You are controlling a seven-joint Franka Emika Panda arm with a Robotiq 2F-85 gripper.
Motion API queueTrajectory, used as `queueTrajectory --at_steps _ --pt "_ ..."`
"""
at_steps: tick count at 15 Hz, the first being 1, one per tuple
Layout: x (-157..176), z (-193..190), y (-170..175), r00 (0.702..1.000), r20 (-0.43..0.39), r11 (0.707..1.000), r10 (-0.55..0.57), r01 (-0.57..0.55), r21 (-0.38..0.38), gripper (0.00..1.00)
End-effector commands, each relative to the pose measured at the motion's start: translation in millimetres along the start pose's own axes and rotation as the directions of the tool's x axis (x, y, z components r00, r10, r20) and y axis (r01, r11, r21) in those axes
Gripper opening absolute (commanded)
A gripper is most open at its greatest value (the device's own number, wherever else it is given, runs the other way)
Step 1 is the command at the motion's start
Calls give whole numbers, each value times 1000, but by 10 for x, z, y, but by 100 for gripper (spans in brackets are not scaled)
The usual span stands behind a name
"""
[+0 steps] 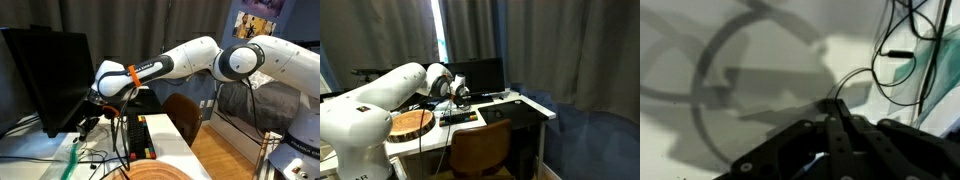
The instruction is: Pull the cord to the right side of the desk
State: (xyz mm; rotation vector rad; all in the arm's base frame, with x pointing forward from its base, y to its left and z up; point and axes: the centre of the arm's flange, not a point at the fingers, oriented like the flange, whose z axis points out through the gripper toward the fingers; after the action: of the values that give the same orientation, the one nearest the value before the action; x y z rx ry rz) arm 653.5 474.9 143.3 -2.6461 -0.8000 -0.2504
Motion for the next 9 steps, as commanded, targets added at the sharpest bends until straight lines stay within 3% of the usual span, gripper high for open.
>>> queueTrajectory --at_steps 1,9 --pt "188 74 -22 1000 -13 1000 8 -8 17 0" --pt "-20 -353 -301 998 11 998 62 -62 -8 0"
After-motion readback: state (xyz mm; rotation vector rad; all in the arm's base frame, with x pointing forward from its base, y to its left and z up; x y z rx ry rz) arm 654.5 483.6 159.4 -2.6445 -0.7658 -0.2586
